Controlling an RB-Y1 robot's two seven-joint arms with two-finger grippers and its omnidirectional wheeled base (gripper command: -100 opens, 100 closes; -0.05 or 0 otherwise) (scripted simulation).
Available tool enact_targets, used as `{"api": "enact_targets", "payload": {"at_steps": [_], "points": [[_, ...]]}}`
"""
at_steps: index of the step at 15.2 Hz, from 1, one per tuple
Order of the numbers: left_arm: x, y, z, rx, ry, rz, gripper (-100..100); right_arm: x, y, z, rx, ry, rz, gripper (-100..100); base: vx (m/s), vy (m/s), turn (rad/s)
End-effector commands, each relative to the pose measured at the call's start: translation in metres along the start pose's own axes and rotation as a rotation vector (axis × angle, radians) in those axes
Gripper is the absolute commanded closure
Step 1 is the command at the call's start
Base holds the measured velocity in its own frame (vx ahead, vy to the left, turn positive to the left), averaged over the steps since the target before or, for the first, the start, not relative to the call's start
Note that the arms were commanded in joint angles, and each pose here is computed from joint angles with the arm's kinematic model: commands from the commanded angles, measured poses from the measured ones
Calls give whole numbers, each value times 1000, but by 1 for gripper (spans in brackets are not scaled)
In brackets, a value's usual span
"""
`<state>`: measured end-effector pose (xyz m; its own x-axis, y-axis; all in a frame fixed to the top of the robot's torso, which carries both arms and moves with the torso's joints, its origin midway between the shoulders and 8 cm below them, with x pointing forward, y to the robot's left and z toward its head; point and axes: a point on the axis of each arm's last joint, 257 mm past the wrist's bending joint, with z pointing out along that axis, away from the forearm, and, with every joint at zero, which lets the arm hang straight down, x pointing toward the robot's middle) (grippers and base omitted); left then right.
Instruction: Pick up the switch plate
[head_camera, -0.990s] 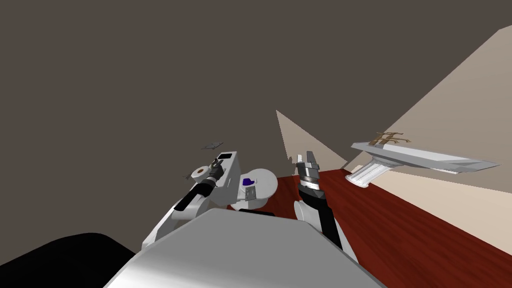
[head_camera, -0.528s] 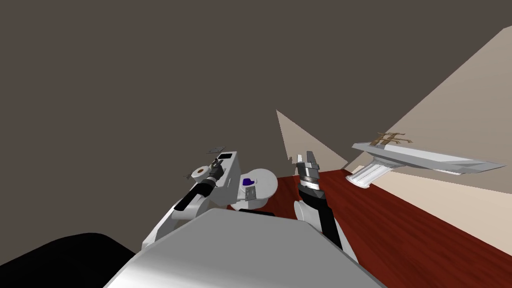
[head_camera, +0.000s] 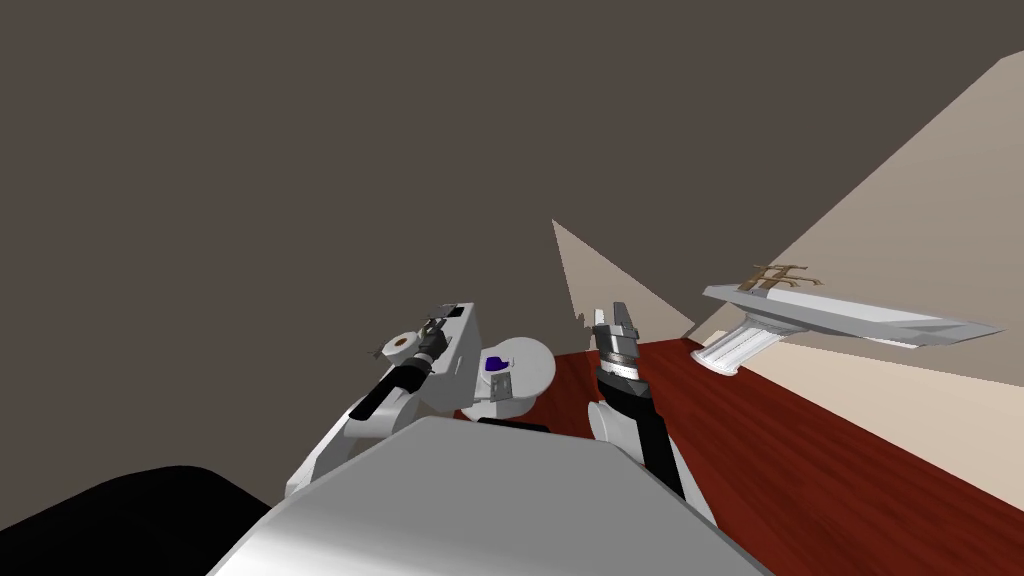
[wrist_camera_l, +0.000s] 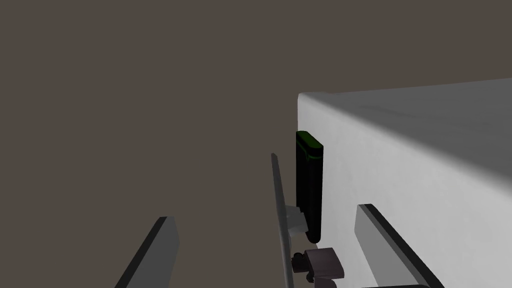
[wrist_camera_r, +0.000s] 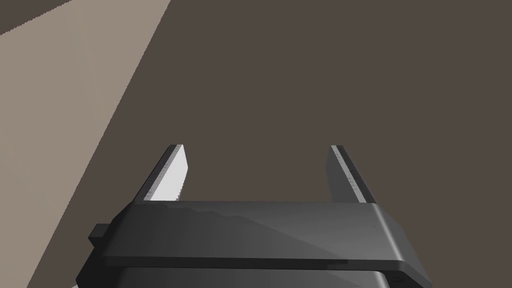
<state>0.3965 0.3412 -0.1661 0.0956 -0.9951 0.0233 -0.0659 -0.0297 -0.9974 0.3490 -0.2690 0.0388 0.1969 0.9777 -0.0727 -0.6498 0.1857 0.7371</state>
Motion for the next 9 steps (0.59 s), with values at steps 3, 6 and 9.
{"api": "enact_targets", "payload": {"at_steps": [3, 6, 9], "points": [[0, 0, 0, 0, 0, 0, -100, 0, 0, 0, 0, 0, 0, 0, 0, 0, 0], [0, -6, -2, 0, 0, 10, -100, 0, 0, 0, 0, 0, 0, 0, 21, -27, 79], [0, -5, -2, 0, 0, 9, 100, 0, 0, 0, 0, 0, 0, 0, 5, -7, 19]]}}
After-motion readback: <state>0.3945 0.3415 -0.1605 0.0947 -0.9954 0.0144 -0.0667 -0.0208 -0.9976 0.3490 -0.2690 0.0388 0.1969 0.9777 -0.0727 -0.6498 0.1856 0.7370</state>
